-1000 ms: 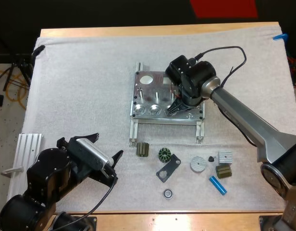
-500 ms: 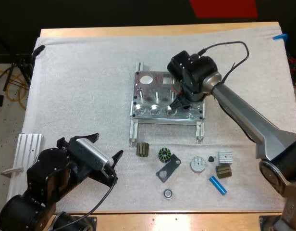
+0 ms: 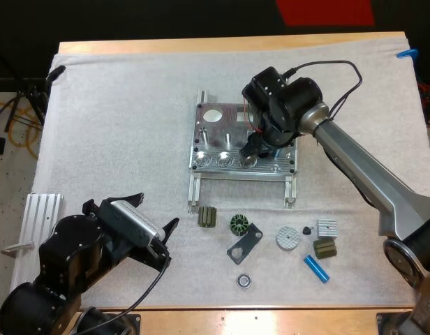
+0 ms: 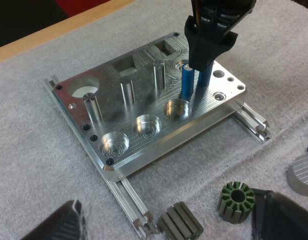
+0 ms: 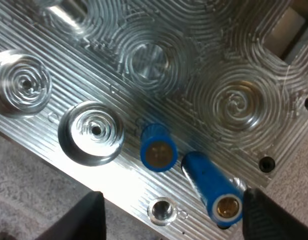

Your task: Load cells from left to right

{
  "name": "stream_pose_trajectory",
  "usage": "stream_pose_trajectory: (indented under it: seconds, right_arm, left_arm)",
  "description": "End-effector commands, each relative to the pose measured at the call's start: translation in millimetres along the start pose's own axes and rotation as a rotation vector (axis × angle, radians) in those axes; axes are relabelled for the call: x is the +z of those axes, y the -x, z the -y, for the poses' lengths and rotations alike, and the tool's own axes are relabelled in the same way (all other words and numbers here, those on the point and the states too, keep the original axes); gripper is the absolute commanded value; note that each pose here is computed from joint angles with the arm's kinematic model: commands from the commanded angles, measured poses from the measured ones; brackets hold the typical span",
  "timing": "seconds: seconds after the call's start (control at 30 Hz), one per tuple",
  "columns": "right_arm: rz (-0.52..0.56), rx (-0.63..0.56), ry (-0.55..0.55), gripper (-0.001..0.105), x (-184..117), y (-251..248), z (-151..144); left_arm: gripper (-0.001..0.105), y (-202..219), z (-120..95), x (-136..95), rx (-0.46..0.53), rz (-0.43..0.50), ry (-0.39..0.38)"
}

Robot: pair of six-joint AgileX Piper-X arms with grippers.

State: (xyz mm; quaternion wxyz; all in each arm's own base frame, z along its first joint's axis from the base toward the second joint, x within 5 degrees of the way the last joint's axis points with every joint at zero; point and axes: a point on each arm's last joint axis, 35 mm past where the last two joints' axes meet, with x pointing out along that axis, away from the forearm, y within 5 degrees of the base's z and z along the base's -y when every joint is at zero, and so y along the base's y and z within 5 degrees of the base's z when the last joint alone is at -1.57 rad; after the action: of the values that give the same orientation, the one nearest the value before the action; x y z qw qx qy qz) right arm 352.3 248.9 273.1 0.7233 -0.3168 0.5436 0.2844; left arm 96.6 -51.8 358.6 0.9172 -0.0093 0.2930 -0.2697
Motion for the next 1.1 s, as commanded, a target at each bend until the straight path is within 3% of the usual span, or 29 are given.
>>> stream_pose_trajectory:
  seconds: [0.0,0.4,0.6,0.83,1.07]
  right_arm:
    - [0.016,0.020,-0.009,0.058,0.2,5.1,0.6]
    - [-0.007,0.059,-0.009,0.058,-3.7,-7.5,-2.8]
    - [0.025,0.162,-0.011,0.058,-1.7,-9.1,-6.4]
    - [0.066,0.140,-0.011,0.058,-2.4,6.6,-4.7]
    - [0.134,0.055,-0.010,0.058,-14.9,56.6,-1.3]
  left_arm:
    - [0.069,1.8,0.3,1.6,-0.001,0.017,-0.001]
    - [0.069,1.8,0.3,1.6,-0.001,0.017,-0.001]
    - [0.069,1.8,0.3,2.1,-0.001,0.021,-0.002]
    - [0.069,1.9,0.6,2.3,-0.007,0.023,-0.014]
    - [0.069,2.0,3.8,1.9,-0.100,0.015,-0.052]
